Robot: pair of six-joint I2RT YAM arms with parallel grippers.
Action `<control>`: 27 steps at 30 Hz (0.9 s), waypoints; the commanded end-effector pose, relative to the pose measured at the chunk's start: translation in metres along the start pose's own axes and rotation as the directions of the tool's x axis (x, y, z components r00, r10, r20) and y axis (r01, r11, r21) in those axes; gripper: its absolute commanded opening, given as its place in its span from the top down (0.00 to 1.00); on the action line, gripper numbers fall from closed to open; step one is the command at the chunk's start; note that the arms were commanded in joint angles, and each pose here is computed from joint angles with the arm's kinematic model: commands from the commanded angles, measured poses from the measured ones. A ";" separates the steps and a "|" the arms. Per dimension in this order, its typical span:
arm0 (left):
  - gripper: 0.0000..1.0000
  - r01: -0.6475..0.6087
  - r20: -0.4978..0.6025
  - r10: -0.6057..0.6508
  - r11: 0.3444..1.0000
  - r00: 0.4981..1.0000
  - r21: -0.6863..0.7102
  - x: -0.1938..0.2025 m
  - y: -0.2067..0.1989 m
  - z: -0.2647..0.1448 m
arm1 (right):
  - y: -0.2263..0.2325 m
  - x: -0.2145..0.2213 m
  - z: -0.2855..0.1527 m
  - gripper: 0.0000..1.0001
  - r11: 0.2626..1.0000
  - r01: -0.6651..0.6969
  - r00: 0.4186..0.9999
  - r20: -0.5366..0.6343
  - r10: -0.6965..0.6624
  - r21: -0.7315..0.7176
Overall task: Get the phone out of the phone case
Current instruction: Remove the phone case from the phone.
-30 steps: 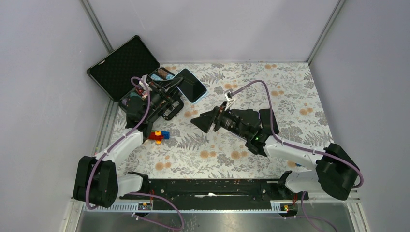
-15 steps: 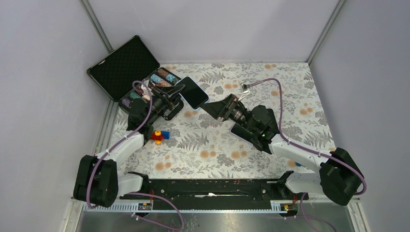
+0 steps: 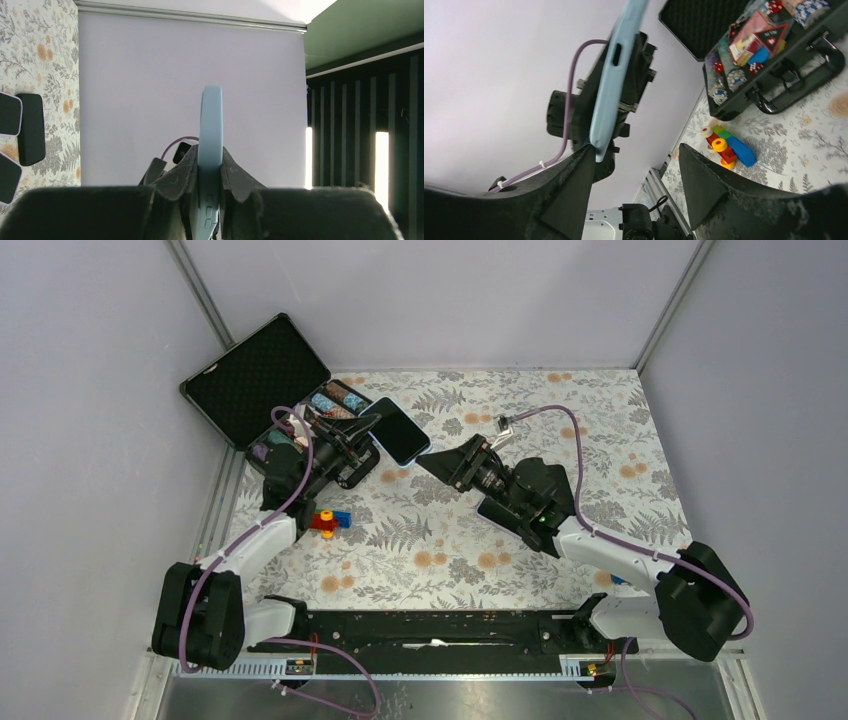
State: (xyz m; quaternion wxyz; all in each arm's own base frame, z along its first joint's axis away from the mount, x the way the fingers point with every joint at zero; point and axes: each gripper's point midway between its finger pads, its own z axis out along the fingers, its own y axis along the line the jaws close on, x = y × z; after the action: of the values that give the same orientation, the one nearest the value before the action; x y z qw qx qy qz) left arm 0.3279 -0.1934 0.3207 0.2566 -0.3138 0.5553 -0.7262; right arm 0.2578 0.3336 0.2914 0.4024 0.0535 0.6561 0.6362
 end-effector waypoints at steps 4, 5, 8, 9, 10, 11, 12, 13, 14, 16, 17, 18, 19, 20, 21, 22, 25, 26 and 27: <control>1.00 -0.079 -0.054 0.091 0.979 0.994 0.186 0.022 -0.062 -0.007 | -0.033 0.000 0.005 0.33 0.991 -0.066 0.998 0.024 0.063 0.116; 1.00 -0.080 -0.056 0.092 0.979 0.994 0.190 0.023 -0.063 -0.007 | -0.035 0.000 0.006 0.33 0.990 -0.070 0.997 0.024 0.067 0.122; 1.00 -0.085 -0.057 0.097 0.977 0.994 0.196 0.024 -0.065 -0.007 | -0.037 0.001 0.006 0.33 0.989 -0.074 0.997 0.021 0.072 0.129; 1.00 -0.087 -0.058 0.100 0.976 0.993 0.198 0.024 -0.066 -0.008 | -0.036 0.000 0.006 0.33 0.989 -0.073 0.997 0.022 0.071 0.128; 1.00 -0.091 -0.059 0.105 0.975 0.993 0.201 0.025 -0.067 -0.008 | -0.035 0.001 0.007 0.34 0.990 -0.071 0.997 0.015 0.070 0.123; 1.00 -0.097 -0.059 0.111 0.974 0.992 0.207 0.025 -0.068 -0.008 | -0.034 0.002 0.008 0.36 0.990 -0.073 0.997 0.009 0.072 0.118; 1.00 -0.106 -0.052 0.120 0.970 0.991 0.219 0.025 -0.069 -0.009 | -0.030 0.002 0.010 0.38 0.992 -0.073 0.997 0.001 0.074 0.106; 1.00 -0.114 -0.045 0.128 0.966 0.991 0.230 0.027 -0.071 -0.010 | -0.027 0.003 0.011 0.41 0.993 -0.079 0.997 -0.007 0.080 0.093; 1.00 -0.126 -0.038 0.138 0.964 0.990 0.235 0.029 -0.071 -0.011 | -0.025 0.004 0.013 0.45 0.993 -0.084 0.996 -0.014 0.085 0.082; 1.00 -0.159 -0.020 0.168 0.959 0.986 0.233 0.030 -0.070 -0.012 | -0.021 0.004 0.017 0.51 0.994 -0.088 0.996 -0.024 0.090 0.062; 1.00 -0.171 -0.010 0.178 0.957 0.984 0.233 0.029 -0.070 -0.013 | -0.021 0.005 0.019 0.53 0.994 -0.092 0.995 -0.028 0.094 0.059; 1.00 -0.181 -0.004 0.187 0.955 0.982 0.234 0.029 -0.069 -0.014 | -0.022 0.006 0.021 0.53 0.993 -0.103 0.994 -0.030 0.104 0.059; 1.00 -0.188 0.002 0.193 0.954 0.981 0.231 0.030 -0.069 -0.015 | -0.025 0.007 0.022 0.54 0.992 -0.111 0.993 -0.031 0.113 0.059; 1.00 -0.194 0.006 0.198 0.956 0.980 0.222 0.029 -0.067 -0.016 | -0.024 0.007 0.023 0.54 0.992 -0.119 0.992 -0.031 0.120 0.049; 1.00 -0.200 0.009 0.202 0.957 0.979 0.210 0.029 -0.065 -0.016 | -0.024 0.008 0.024 0.55 0.991 -0.127 0.991 -0.030 0.129 0.040; 1.00 -0.209 0.010 0.212 0.957 0.977 0.202 0.029 -0.063 -0.016 | -0.022 0.007 0.026 0.55 0.991 -0.134 0.991 -0.028 0.135 0.024; 1.00 -0.212 0.013 0.214 0.958 0.977 0.192 0.029 -0.060 -0.017 | -0.017 0.008 0.030 0.57 0.988 -0.153 0.988 -0.036 0.153 -0.016; 1.00 -0.210 0.012 0.211 0.959 0.977 0.192 0.029 -0.059 -0.017 | -0.015 0.008 0.031 0.59 0.987 -0.156 0.987 -0.038 0.155 -0.031; 1.00 -0.209 0.012 0.210 0.959 0.978 0.194 0.029 -0.059 -0.017 | -0.014 0.008 0.032 0.63 0.986 -0.162 0.986 -0.041 0.161 -0.040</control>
State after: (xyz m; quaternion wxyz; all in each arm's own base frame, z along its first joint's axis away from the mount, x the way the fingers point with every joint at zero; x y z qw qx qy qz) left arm 0.3226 -0.1840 0.3335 0.3472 -0.2802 0.5585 -0.6993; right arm 0.2721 0.3554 0.2756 0.3436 0.0868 0.6540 0.6683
